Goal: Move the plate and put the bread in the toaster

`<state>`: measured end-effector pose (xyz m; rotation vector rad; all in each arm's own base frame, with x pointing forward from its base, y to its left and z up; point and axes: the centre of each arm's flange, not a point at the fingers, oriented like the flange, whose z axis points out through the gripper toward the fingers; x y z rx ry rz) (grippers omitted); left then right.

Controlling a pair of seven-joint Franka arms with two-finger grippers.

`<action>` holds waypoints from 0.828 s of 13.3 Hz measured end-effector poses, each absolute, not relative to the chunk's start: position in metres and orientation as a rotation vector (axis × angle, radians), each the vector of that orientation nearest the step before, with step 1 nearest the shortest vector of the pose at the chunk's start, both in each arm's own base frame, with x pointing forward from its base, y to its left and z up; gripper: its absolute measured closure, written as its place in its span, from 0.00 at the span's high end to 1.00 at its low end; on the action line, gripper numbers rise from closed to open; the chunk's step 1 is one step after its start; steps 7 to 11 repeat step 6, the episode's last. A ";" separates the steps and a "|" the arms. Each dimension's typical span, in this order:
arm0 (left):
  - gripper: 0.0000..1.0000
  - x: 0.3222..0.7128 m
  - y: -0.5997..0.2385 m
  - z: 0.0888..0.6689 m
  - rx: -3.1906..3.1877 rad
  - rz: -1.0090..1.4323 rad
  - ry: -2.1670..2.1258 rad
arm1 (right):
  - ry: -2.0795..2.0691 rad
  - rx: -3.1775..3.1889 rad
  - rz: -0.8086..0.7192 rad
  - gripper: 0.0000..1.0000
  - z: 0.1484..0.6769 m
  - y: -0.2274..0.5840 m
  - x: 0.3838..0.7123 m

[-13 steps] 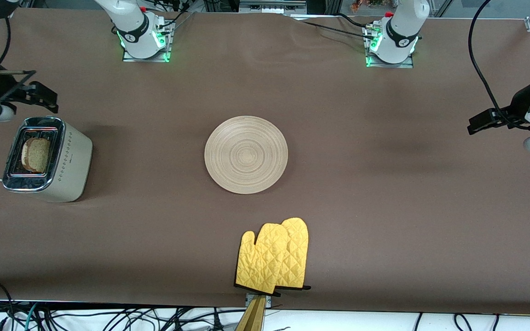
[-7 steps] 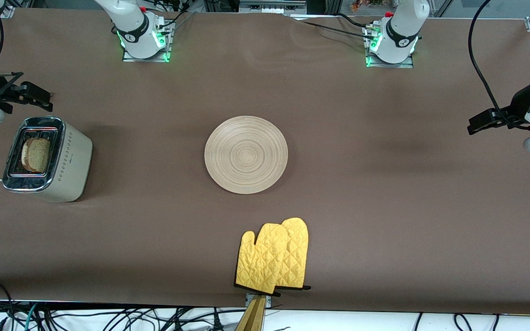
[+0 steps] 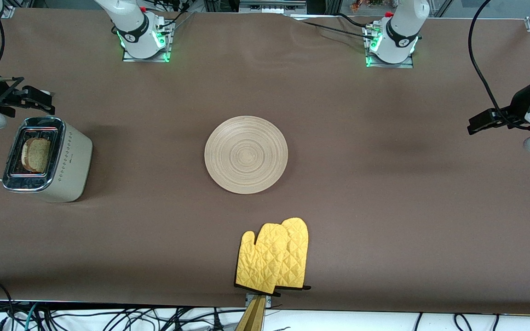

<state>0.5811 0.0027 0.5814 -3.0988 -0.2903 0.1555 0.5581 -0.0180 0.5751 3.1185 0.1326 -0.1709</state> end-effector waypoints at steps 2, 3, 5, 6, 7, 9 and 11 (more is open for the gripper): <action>1.00 0.581 0.003 0.581 -3.099 0.156 -0.290 | 0.071 3.119 -0.174 1.00 0.574 -0.018 0.559; 1.00 0.581 0.003 0.581 -3.099 0.156 -0.290 | 0.043 3.118 -0.174 1.00 0.574 -0.018 0.559; 1.00 0.581 0.003 0.581 -3.099 0.156 -0.290 | 0.022 3.118 -0.173 1.00 0.574 -0.018 0.559; 1.00 0.581 0.003 0.581 -3.099 0.156 -0.290 | 0.019 3.118 -0.173 1.00 0.574 -0.018 0.559; 1.00 0.581 0.003 0.581 -3.099 0.156 -0.290 | 0.019 3.118 -0.173 1.00 0.574 -0.018 0.559; 1.00 0.581 0.003 0.581 -3.099 0.156 -0.290 | 0.019 3.118 -0.173 1.00 0.574 -0.018 0.559; 1.00 0.581 0.003 0.581 -3.099 0.156 -0.290 | 0.019 3.118 -0.173 1.00 0.574 -0.018 0.559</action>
